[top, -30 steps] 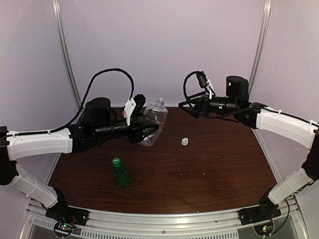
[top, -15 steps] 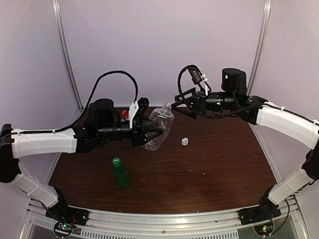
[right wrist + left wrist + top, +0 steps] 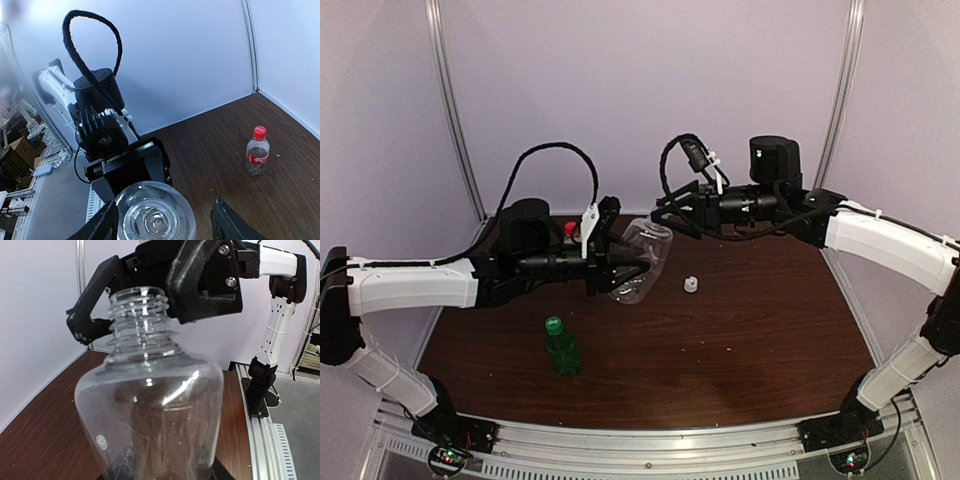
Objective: Unscrew the bottle caps
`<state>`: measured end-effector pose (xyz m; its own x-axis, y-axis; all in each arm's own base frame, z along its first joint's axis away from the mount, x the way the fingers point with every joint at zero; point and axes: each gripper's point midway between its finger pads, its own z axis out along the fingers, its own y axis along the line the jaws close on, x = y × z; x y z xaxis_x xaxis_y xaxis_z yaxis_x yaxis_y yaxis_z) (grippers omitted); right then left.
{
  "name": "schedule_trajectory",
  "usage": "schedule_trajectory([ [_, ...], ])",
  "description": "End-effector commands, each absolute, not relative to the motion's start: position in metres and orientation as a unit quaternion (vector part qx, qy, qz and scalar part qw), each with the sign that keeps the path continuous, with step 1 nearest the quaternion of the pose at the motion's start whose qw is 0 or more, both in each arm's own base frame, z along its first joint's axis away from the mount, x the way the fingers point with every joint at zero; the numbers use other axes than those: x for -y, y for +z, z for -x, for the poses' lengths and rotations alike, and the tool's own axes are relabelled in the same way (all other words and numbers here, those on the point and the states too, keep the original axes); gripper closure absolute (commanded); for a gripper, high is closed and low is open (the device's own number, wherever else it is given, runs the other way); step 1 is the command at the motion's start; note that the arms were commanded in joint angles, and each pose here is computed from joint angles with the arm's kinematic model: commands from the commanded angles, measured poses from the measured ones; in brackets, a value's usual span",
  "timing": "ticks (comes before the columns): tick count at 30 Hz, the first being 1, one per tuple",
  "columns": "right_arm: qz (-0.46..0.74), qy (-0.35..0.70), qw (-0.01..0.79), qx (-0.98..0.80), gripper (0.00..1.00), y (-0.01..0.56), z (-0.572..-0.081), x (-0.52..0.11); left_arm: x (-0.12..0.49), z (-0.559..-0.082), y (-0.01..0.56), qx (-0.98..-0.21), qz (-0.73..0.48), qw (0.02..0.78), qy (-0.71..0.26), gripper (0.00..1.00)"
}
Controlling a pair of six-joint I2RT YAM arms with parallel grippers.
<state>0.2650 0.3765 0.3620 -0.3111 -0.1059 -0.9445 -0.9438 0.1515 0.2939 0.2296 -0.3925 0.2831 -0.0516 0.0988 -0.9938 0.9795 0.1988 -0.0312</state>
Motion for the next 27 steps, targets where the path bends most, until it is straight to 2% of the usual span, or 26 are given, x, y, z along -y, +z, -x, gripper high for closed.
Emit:
schedule_trajectory([
  [1,0.415,0.497,0.424,-0.634,0.42,0.369,-0.268,-0.382,0.396,-0.230,0.302,-0.556,-0.460,0.530,-0.445,0.57],
  [7,0.418,0.493,0.417,-0.639,0.50,0.362,-0.267,-0.385,0.396,-0.231,0.302,-0.558,-0.459,0.530,-0.444,0.57],
  [10,0.417,0.490,0.419,-0.641,0.58,0.361,-0.268,-0.385,0.396,-0.231,0.301,-0.558,-0.459,0.530,-0.444,0.57],
  [13,0.416,0.489,0.422,-0.640,0.75,0.363,-0.269,-0.385,0.396,-0.233,0.299,-0.563,-0.456,0.531,-0.440,0.57],
  [16,0.410,0.480,0.432,-0.644,0.98,0.364,-0.273,-0.383,0.394,-0.237,0.296,-0.571,-0.449,0.534,-0.433,0.56],
  [17,0.406,0.473,0.438,-0.648,1.00,0.364,-0.276,-0.381,0.394,-0.238,0.295,-0.574,-0.446,0.534,-0.431,0.54],
  [21,0.390,0.448,0.454,-0.664,1.00,0.362,-0.288,-0.378,0.393,-0.245,0.289,-0.590,-0.438,0.535,-0.418,0.43],
  [26,0.364,0.414,0.470,-0.689,1.00,0.354,-0.307,-0.374,0.391,-0.254,0.279,-0.613,-0.430,0.531,-0.397,0.04],
  [27,0.354,0.399,0.476,-0.699,1.00,0.351,-0.314,-0.372,0.390,-0.257,0.277,-0.620,-0.426,0.532,-0.388,0.03],
])
